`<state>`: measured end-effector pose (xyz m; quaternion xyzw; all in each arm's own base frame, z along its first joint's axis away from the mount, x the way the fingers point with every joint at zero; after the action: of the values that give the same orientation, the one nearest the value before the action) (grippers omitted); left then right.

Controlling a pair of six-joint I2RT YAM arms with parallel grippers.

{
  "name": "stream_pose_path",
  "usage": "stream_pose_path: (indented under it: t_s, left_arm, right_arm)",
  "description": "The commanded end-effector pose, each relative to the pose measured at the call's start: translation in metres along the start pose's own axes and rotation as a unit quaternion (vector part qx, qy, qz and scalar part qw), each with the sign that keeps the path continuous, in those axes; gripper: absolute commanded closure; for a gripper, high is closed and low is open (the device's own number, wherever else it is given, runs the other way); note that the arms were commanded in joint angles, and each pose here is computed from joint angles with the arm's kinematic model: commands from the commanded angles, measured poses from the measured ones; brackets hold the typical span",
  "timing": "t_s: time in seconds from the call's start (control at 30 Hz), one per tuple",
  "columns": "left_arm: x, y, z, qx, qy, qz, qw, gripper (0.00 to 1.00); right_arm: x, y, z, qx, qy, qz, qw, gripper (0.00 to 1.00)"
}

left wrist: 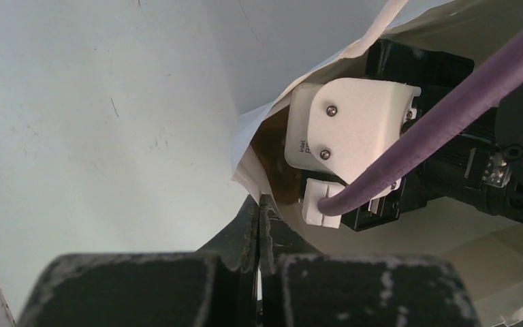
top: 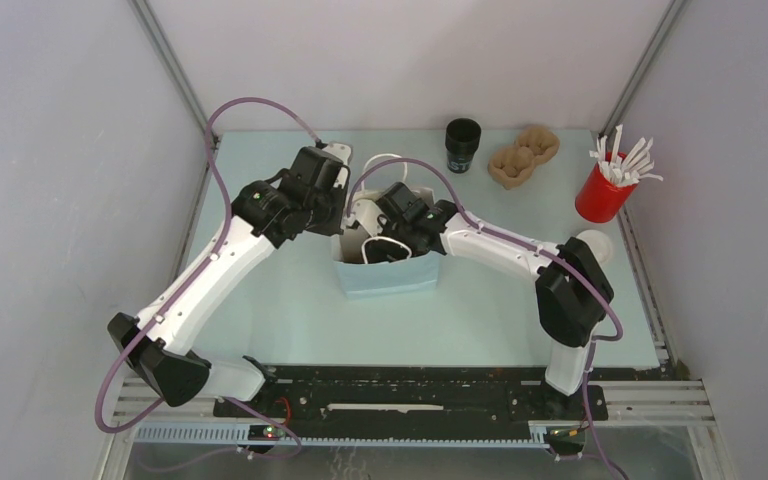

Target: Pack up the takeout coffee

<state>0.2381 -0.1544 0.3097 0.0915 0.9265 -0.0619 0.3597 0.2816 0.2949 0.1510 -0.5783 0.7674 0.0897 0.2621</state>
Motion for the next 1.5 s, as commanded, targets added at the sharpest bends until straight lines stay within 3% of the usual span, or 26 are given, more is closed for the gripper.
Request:
stream_pose_path:
  t_s: [0.0, 0.3, 0.6, 0.67, 1.13, 1.33, 1.47]
  left_arm:
    - [0.004, 0.004, -0.002, -0.001, 0.003, 0.010, 1.000, 1.00]
    - [0.004, 0.005, 0.001, -0.013, 0.008, 0.007, 1.000, 1.00]
    - [0.005, 0.005, 0.004, -0.022, 0.015, 0.001, 1.000, 1.00]
    - [0.004, 0.005, 0.004, -0.024, 0.015, 0.000, 1.000, 1.00]
    - [0.007, 0.003, 0.005, -0.020, 0.024, -0.016, 0.999, 1.00]
    - [0.001, -0.004, 0.002, 0.005, 0.007, -0.032, 0.999, 1.00]
    - [-0.007, -0.011, -0.005, 0.029, -0.015, -0.032, 0.999, 1.00]
  right_arm:
    - [0.113, 0.046, 0.020, -0.099, 0.270, 0.031, 0.957, 0.47]
    - [0.058, 0.019, -0.009, -0.051, 0.183, 0.054, 0.980, 0.33]
    - [0.038, 0.006, -0.030, -0.025, 0.140, 0.066, 0.988, 0.13]
    - [0.034, 0.006, -0.036, -0.020, 0.126, 0.067, 0.990, 0.01]
    - [0.002, 0.001, -0.085, 0.007, 0.053, 0.104, 0.993, 0.00]
    - [-0.021, -0.001, -0.085, 0.016, -0.017, 0.119, 0.993, 0.00]
    - [-0.037, 0.001, -0.078, 0.015, -0.012, 0.099, 0.995, 0.00]
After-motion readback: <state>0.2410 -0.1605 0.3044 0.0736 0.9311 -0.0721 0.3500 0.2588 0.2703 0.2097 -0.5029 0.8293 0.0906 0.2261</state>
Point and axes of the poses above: each gripper's point midway between its finger pads, its own z axis out along the fingers, its own y axis along the line the jaws close on, x = y × z, the point moved 7 cm from there along -z, back along the fingers, and after that the axes turned 4 degrees about -z, right-handed, at the moved point
